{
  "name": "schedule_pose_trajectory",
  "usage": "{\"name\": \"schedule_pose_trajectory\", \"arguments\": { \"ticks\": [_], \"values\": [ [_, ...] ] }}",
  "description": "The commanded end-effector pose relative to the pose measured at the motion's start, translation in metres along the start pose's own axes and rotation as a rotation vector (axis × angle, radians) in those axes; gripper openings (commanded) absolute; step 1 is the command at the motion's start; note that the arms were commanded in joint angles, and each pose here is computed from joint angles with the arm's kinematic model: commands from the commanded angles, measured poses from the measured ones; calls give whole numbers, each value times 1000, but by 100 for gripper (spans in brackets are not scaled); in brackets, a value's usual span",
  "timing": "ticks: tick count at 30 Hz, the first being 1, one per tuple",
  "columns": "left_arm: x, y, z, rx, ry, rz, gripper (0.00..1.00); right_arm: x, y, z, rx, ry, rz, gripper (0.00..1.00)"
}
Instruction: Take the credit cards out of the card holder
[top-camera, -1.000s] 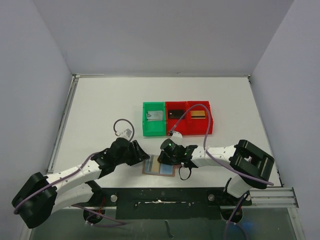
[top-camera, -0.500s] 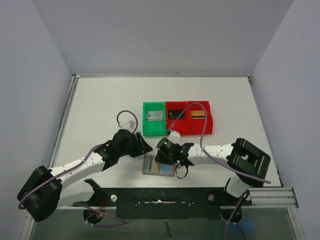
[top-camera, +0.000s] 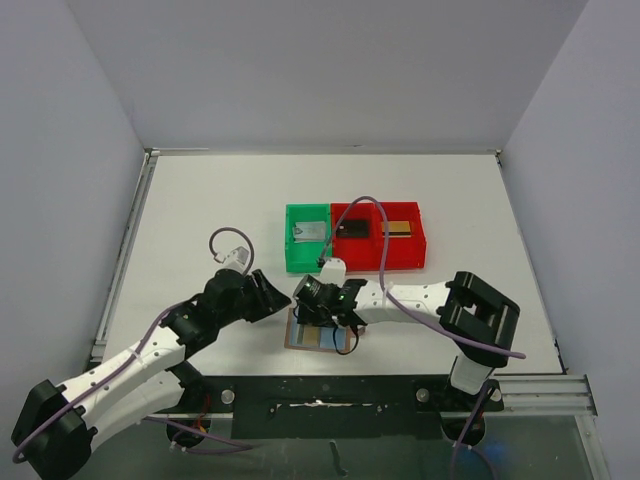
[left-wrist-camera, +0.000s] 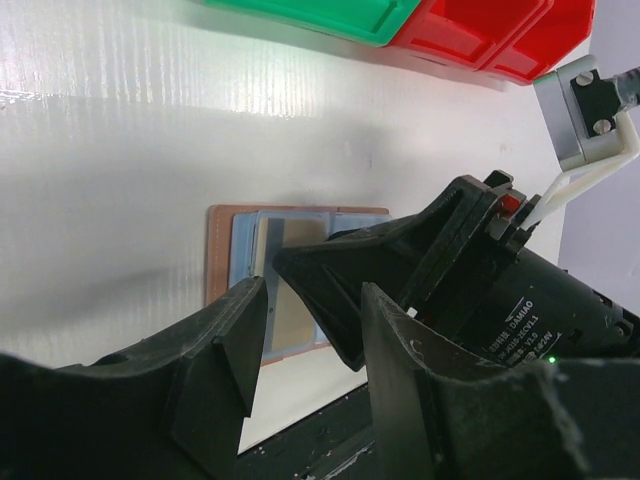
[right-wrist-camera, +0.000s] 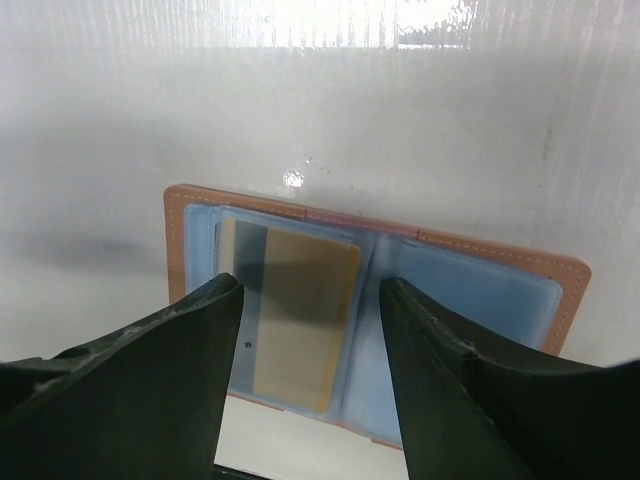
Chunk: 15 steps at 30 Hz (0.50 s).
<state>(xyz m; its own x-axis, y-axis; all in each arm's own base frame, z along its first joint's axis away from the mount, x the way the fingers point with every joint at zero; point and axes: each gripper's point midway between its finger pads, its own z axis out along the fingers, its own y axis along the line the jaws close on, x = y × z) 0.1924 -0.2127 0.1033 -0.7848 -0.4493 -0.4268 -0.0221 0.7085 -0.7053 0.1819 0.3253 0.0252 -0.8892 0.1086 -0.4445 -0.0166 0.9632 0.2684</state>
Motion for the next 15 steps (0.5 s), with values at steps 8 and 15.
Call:
{"name": "schedule_pose_trajectory", "arguments": {
  "ticks": [8,15],
  "values": [
    [-12,-6,-7,4,-46,-16,41,3,-1,-18,122,-60,-87,58],
    [-15,-1,-11,-7,-74,-41,41,2,8,-20,86,-76,-66,59]
  ]
}}
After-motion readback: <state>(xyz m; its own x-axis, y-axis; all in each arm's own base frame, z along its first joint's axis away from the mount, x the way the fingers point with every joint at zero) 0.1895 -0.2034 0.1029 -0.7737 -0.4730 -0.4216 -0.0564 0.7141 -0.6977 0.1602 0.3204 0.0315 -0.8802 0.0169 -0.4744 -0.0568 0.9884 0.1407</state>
